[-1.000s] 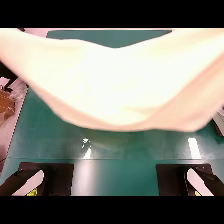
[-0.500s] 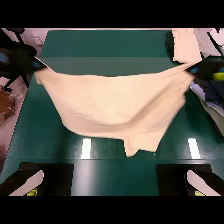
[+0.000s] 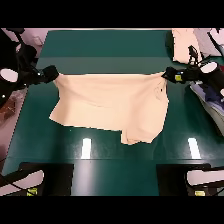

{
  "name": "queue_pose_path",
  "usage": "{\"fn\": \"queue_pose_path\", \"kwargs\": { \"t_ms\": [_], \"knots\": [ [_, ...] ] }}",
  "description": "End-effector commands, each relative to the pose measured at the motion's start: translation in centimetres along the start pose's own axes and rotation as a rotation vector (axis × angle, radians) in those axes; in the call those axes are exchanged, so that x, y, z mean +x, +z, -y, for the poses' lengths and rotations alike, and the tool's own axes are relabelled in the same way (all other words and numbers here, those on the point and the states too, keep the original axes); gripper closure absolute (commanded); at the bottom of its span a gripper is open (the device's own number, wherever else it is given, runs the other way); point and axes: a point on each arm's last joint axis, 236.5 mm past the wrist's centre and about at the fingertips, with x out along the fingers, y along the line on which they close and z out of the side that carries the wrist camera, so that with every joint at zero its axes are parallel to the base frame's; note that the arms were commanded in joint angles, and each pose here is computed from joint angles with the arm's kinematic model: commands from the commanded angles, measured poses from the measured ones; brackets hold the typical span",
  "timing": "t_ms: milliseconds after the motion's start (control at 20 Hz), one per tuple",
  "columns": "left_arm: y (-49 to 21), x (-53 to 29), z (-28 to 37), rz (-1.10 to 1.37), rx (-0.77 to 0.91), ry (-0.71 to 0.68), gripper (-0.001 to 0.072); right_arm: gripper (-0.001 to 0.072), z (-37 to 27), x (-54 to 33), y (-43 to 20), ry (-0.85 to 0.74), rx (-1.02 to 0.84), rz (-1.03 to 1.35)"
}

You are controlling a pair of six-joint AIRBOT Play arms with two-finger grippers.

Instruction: Fold the shirts.

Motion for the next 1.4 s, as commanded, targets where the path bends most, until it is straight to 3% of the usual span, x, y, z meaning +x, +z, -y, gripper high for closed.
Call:
{"fn": "queue_pose_path", "kwargs": {
  "t_ms": [0,50,150,550,850,1100,1200,1250,1300,1350],
  "knots": [
    [0.0,1.4,-2.2,0.008,0.030,0.042,0.0060,0.0394,1.2,-0.8,0.8,0.013,0.040,-0.050],
    [0.1,0.9,-2.8,-0.018,0.047,0.052,0.0059,0.0289,1.7,-2.8,1.3,0.012,0.052,-0.037],
    [0.0,-0.7,-4.5,-0.106,0.066,0.075,0.0059,0.0202,2.8,-7.2,0.5,0.006,0.079,-0.038],
    [-17.1,-9.8,-12.5,-0.812,-0.142,0.143,0.0060,0.0195,4.0,-16.0,-10.8,-0.014,0.147,-0.101],
    [-18.4,-6.8,-12.4,-0.711,-0.171,0.080,0.0059,0.0196,2.3,-17.7,-15.9,0.002,0.121,-0.134],
    [-21.9,-6.9,-10.7,-0.877,-0.175,0.025,0.0061,0.0196,2.8,-16.8,-18.7,0.004,0.156,-0.172],
    [-22.3,-6.4,-9.8,-0.888,-0.139,0.016,0.0174,0.0196,2.9,-16.6,-19.5,0.008,0.167,-0.197],
    [-22.3,-6.0,-9.6,-0.882,-0.123,0.017,0.0174,0.0196,2.9,-16.5,-20.0,0.011,0.170,-0.210],
    [-22.4,-5.7,-9.2,-0.878,-0.112,0.013,0.0328,0.0197,2.9,-16.6,-20.6,0.011,0.177,-0.234],
    [-22.4,-5.5,-8.8,-0.875,-0.107,0.006,0.0557,0.0196,2.8,-16.5,-21.2,0.017,0.185,-0.255]
  ]
}}
